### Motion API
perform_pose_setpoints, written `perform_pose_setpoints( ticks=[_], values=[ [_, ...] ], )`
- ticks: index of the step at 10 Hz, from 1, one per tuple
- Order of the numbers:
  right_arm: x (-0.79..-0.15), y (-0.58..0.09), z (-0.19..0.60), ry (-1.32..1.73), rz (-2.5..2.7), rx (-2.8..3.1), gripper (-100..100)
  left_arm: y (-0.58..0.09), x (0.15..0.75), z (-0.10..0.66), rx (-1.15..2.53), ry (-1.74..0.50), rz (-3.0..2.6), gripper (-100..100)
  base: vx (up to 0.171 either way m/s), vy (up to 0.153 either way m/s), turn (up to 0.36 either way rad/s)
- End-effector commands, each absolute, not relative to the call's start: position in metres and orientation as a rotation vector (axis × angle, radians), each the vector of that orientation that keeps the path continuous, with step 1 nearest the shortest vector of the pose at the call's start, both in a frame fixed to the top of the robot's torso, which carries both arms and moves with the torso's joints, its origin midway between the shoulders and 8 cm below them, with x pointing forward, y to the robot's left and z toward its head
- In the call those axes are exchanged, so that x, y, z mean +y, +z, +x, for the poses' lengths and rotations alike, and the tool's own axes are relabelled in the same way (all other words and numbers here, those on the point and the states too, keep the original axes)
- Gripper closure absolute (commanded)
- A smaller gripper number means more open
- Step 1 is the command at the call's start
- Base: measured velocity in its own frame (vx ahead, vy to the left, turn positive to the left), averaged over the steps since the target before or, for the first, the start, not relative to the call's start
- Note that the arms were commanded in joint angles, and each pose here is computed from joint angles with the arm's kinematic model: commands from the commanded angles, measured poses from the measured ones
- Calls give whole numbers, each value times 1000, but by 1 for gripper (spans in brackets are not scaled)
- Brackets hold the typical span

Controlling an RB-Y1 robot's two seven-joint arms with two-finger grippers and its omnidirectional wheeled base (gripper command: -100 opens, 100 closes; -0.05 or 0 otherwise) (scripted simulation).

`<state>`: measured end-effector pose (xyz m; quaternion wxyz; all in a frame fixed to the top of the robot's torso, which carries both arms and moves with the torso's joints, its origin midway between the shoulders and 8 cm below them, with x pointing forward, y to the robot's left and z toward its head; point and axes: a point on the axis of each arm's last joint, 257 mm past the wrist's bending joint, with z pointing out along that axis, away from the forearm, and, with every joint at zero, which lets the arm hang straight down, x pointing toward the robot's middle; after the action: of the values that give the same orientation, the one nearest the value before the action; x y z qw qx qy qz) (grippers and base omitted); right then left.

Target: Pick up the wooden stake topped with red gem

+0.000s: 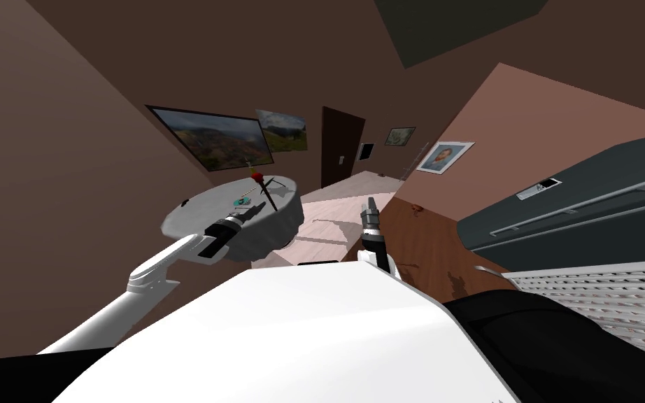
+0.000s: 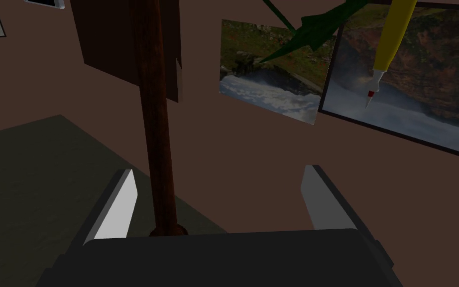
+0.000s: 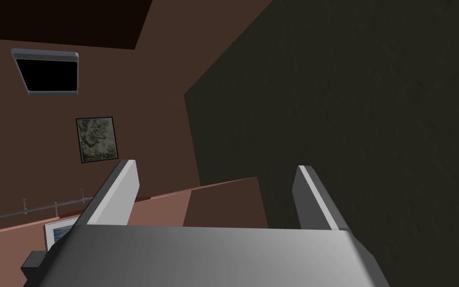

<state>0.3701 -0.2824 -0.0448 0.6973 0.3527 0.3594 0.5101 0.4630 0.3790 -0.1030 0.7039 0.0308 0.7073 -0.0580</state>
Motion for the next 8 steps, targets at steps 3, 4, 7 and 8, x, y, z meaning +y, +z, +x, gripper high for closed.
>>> perform_pose_setpoints(
  ticks=[3, 4, 7, 8],
  values=[
    [-282, -45, 370, 1138, 787, 801, 0, -120, 385, 468, 1572, -106, 64, -100, -50, -2, -47],
    [-282, -45, 370, 1138, 787, 801, 0, -125, 385, 469, 1571, -100, 64, -100, -28, -47, -43],
    [-282, -45, 370, 1138, 787, 801, 0, -133, 380, 477, 1558, -90, 81, -100, 23, -52, -91],
    [-282, -45, 370, 1137, 787, 802, 0, -131, 382, 475, 1561, -93, 75, -100, 32, -21, -13]
  ],
)
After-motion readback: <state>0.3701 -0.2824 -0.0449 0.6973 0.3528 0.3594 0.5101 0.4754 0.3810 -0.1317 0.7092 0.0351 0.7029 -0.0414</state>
